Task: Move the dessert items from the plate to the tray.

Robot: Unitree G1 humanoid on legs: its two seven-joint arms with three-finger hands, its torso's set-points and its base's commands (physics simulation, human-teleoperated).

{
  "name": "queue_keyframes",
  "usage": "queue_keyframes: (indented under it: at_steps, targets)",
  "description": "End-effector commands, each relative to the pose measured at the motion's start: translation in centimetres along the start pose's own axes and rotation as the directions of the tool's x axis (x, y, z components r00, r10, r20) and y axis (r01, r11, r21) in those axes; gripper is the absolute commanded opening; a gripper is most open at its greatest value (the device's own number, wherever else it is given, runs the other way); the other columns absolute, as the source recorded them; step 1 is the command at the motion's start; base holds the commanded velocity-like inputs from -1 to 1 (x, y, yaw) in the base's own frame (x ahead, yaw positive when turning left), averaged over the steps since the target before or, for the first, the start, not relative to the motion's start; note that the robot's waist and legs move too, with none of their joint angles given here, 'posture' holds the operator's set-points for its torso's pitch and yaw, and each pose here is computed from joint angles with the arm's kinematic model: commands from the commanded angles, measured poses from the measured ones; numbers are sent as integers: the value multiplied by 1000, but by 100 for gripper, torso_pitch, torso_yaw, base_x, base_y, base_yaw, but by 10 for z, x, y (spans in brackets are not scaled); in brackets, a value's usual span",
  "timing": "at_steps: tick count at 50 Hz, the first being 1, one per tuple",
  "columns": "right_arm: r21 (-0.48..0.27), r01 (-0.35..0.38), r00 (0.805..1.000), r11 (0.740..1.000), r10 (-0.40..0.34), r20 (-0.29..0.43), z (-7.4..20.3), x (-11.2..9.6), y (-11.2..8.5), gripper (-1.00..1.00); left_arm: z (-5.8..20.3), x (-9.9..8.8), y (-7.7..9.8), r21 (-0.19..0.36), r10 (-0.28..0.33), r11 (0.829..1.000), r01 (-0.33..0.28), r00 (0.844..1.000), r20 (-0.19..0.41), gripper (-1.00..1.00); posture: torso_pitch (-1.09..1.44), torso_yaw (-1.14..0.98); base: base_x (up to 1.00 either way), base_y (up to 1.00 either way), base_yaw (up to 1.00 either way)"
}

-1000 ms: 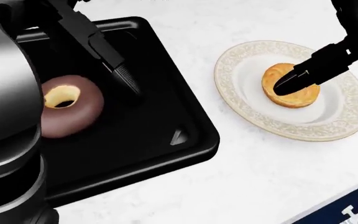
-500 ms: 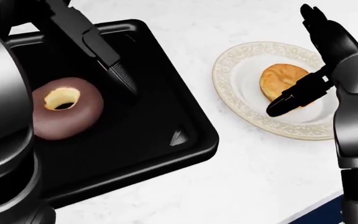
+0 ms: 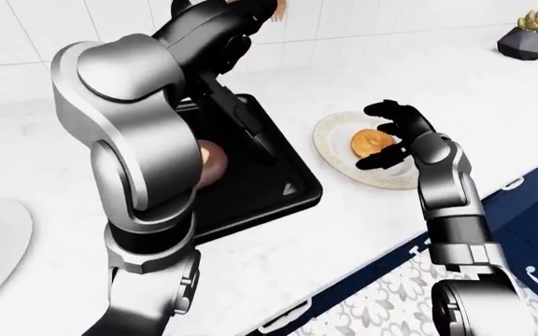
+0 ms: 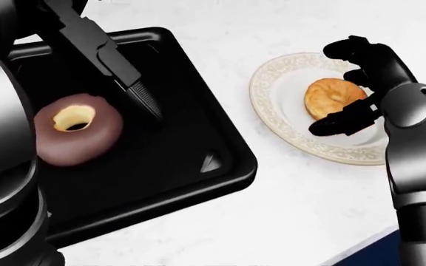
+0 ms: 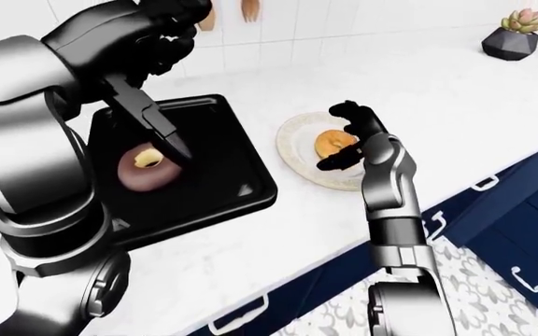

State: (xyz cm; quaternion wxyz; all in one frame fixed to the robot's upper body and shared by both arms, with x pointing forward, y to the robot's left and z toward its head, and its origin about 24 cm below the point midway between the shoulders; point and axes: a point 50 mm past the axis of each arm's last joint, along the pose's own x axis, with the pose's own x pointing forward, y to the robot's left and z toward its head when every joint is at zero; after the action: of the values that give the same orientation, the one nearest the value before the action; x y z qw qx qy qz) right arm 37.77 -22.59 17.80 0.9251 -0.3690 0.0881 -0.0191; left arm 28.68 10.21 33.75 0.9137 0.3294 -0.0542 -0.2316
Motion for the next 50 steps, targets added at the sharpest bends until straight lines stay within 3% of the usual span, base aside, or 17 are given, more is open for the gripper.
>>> queue_keyframes:
  at_steps: [1, 5, 14, 16, 23, 25, 30, 36, 50]
  targets:
    - [-25, 62, 997, 998, -62, 36, 9, -3, -13, 32, 11, -6, 5, 29, 41, 999, -42, 998, 45, 100, 0, -33, 0, 0, 0]
    - [-37, 70, 997, 997, -69, 39, 7, -3, -13, -3, 12, -7, 6, 29, 43, 999, -44, 998, 46, 100, 0, -33, 0, 0, 0]
    - [-54, 93, 995, 994, -91, 43, 1, -3, -14, -18, 14, -7, 7, 31, 46, 998, -47, 998, 51, 100, 0, -33, 0, 0, 0]
    - [-45, 122, 991, 992, -119, 66, 6, -5, -22, -33, 17, -9, 10, 32, 51, 998, -52, 997, 53, 100, 0, -33, 0, 0, 0]
    - [-6, 193, 973, 981, -190, 128, 30, -17, -50, -40, 21, -11, 15, 35, 63, 997, -65, 997, 53, 100, 0, -33, 0, 0, 0]
    - [3, 201, 970, 979, -200, 139, 35, -21, -56, -50, 23, -13, 17, 37, 67, 997, -69, 996, 53, 100, 0, -33, 0, 0, 0]
    - [21, 199, 964, 980, -199, 174, 47, -28, -62, -100, 26, -17, 23, 37, 76, 996, -78, 996, 46, 100, 0, -33, 0, 0, 0]
    - [12, 131, 963, 991, -130, 238, 71, -39, -58, -100, 20, -22, 31, 45, 92, 995, -91, 996, -8, 100, 0, -31, 0, 0, 0]
    - [13, 93, 932, 996, -91, 350, 115, -59, -54, -100, 3, -37, 40, 69, 81, 995, -75, 993, -91, 100, 0, -24, 0, 0, 0]
